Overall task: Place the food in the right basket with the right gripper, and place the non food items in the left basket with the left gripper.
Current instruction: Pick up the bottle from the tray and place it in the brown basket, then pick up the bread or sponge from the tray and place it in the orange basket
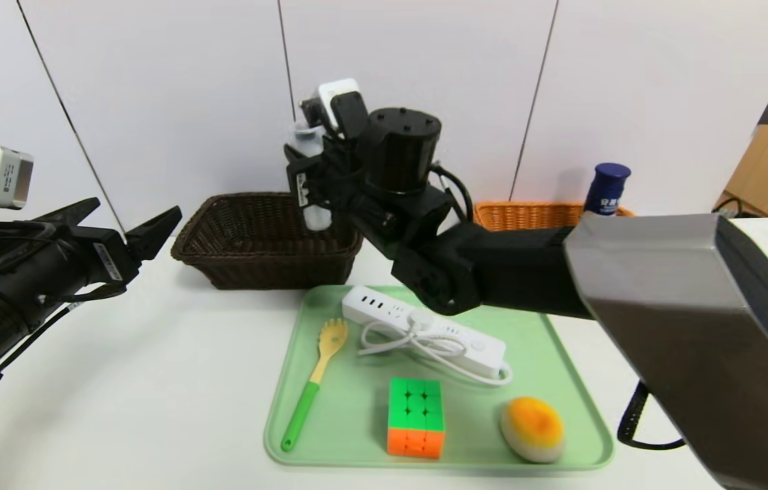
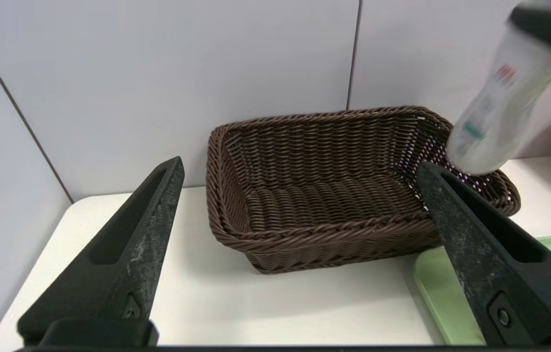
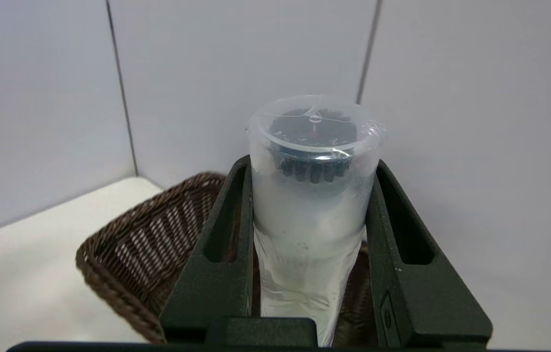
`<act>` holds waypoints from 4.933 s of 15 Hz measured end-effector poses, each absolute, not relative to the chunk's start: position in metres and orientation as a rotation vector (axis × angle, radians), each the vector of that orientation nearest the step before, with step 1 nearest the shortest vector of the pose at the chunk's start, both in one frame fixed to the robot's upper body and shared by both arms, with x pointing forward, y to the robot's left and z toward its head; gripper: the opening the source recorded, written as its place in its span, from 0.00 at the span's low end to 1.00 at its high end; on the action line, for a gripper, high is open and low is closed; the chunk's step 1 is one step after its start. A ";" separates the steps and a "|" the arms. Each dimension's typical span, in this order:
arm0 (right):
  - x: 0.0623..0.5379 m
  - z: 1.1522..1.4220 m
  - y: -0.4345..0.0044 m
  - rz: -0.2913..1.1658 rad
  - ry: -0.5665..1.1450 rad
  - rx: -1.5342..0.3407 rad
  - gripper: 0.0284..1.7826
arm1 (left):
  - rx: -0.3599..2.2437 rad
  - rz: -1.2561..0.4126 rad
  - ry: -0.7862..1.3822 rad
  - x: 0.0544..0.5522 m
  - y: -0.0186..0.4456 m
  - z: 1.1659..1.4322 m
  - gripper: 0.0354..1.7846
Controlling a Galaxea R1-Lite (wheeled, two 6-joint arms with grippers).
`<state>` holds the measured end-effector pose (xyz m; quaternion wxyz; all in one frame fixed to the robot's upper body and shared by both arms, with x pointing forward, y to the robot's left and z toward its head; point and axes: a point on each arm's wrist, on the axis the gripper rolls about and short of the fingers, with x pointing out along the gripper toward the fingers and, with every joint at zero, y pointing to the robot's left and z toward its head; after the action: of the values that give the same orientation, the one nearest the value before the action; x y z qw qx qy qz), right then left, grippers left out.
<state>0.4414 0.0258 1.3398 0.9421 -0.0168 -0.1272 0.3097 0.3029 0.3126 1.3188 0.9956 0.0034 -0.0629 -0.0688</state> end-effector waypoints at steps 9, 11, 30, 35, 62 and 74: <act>0.468 1.287 0.030 0.633 -0.174 -0.085 0.35 | 0.005 -0.160 -0.105 0.301 0.307 1.313 0.94; 0.475 1.283 0.026 0.619 -0.168 -0.092 0.35 | 0.005 -0.160 -0.103 0.300 0.307 1.312 0.94; 0.499 1.278 0.004 0.605 -0.264 -0.150 0.79 | 0.014 -0.172 -0.091 0.305 0.304 1.310 0.94; 0.502 1.335 -0.037 0.500 -0.374 -0.179 0.87 | 0.010 -0.178 -0.083 0.307 0.303 1.308 0.94; 0.301 1.331 -0.228 0.264 0.349 -0.135 0.95 | 0.019 -0.173 -0.041 0.304 0.303 1.298 0.94; 0.268 1.324 -0.211 0.335 0.849 -0.062 0.95 | 0.025 -0.175 -0.021 0.301 0.304 1.292 0.94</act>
<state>0.2683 -0.2108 1.3240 0.8972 -0.0301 0.4100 0.1615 0.3010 0.3035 1.2919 0.9961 0.0125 -0.0104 -0.0872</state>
